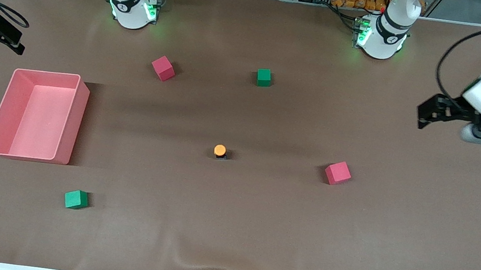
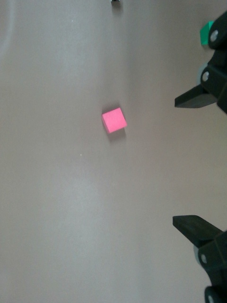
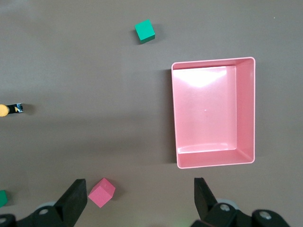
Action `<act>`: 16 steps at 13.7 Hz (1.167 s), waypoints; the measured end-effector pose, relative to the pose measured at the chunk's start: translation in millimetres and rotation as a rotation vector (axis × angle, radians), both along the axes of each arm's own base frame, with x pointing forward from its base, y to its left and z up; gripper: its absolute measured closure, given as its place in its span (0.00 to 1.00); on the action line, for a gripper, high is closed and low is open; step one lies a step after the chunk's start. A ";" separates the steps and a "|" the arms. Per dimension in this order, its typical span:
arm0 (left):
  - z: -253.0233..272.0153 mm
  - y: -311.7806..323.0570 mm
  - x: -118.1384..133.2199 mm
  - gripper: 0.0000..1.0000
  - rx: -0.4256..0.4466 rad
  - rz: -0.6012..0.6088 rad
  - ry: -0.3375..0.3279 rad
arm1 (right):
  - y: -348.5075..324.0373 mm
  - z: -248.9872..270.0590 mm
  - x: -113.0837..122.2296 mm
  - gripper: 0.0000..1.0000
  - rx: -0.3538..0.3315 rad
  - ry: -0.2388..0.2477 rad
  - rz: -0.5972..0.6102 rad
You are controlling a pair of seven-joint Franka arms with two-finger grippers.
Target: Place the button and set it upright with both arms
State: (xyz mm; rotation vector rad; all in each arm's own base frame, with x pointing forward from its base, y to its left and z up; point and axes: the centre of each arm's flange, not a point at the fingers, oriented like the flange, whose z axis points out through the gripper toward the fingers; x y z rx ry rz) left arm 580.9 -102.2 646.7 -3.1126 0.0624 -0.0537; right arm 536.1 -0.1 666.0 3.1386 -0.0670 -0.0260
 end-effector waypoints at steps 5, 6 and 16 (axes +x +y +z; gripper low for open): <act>-5.7 15.9 2.8 0.00 0.001 0.017 0.011 | -0.1 0.0 0.0 0.00 0.000 0.000 0.000; -5.7 16.5 2.9 0.00 0.001 0.018 0.011 | -0.1 0.0 0.0 0.00 0.000 0.000 0.000; 1.4 57.0 -29.1 0.00 0.042 0.025 0.025 | -4.0 -0.9 -1.2 0.00 0.000 0.011 -0.007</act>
